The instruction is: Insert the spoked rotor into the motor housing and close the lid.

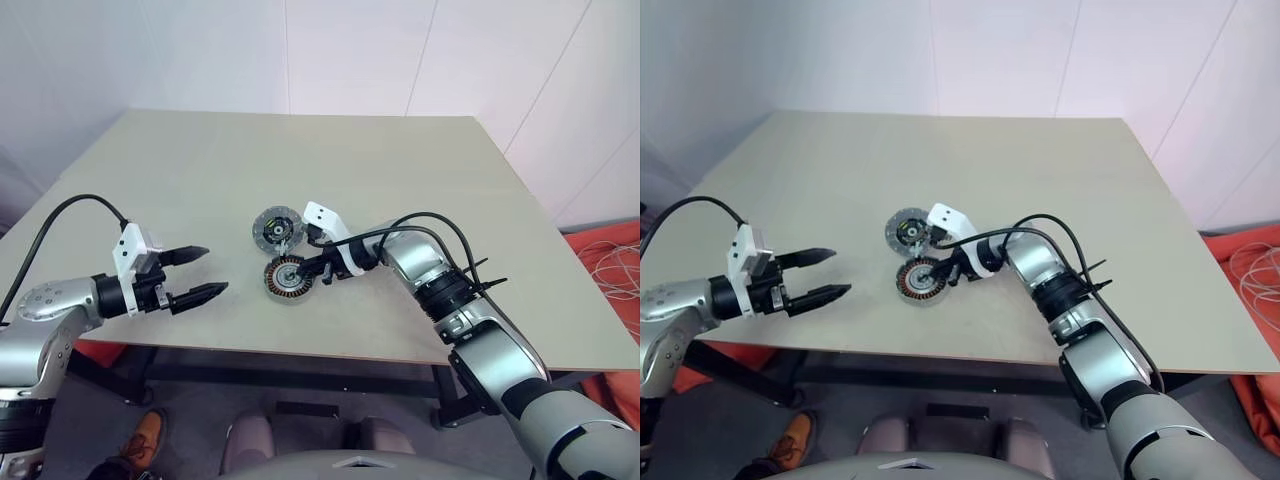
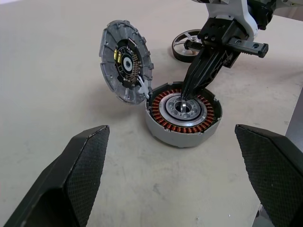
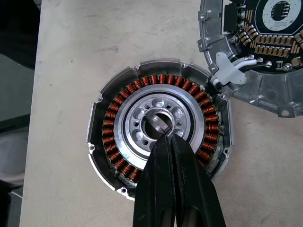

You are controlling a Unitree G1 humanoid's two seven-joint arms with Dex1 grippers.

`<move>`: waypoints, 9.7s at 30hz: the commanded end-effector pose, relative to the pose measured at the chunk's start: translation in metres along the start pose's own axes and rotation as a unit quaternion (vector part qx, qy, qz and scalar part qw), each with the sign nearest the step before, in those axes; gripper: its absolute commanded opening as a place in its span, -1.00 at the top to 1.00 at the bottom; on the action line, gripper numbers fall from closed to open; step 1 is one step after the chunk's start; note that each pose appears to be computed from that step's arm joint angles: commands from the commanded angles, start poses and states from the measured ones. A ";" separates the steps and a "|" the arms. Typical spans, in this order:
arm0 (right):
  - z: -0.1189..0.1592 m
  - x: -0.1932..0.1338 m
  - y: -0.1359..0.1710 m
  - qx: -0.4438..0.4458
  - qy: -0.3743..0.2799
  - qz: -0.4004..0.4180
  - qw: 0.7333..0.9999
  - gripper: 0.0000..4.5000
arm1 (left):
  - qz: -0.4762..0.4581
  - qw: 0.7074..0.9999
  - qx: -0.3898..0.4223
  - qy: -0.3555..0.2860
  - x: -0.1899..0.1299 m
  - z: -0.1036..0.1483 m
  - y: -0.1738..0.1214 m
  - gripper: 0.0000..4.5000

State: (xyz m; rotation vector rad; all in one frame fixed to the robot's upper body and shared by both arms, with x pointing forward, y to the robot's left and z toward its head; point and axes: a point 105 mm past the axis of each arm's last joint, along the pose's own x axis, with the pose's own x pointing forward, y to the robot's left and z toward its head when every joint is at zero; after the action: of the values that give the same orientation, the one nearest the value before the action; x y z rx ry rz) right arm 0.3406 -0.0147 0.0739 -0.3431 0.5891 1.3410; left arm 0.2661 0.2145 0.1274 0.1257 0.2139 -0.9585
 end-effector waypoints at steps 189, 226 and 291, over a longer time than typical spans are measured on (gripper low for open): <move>-0.074 -0.146 -0.055 0.612 -0.295 -0.157 0.717 0.70 | 0.055 0.997 0.003 -0.054 -0.009 0.017 0.012 -1.00; 0.028 -0.062 0.028 0.620 -0.280 0.124 0.722 0.87 | 0.078 0.996 0.001 -0.040 -0.019 0.007 0.006 -1.00; 0.005 -0.031 0.021 0.624 -0.244 0.088 0.737 -0.17 | 0.094 0.995 0.002 -0.036 -0.025 0.004 0.006 -1.00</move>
State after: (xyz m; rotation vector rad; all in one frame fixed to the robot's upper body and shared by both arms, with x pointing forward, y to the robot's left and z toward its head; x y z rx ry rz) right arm 0.3118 -0.0344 0.0744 1.1914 1.0104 0.8107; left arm 0.2569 0.2386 0.1281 0.0894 0.1668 -0.7653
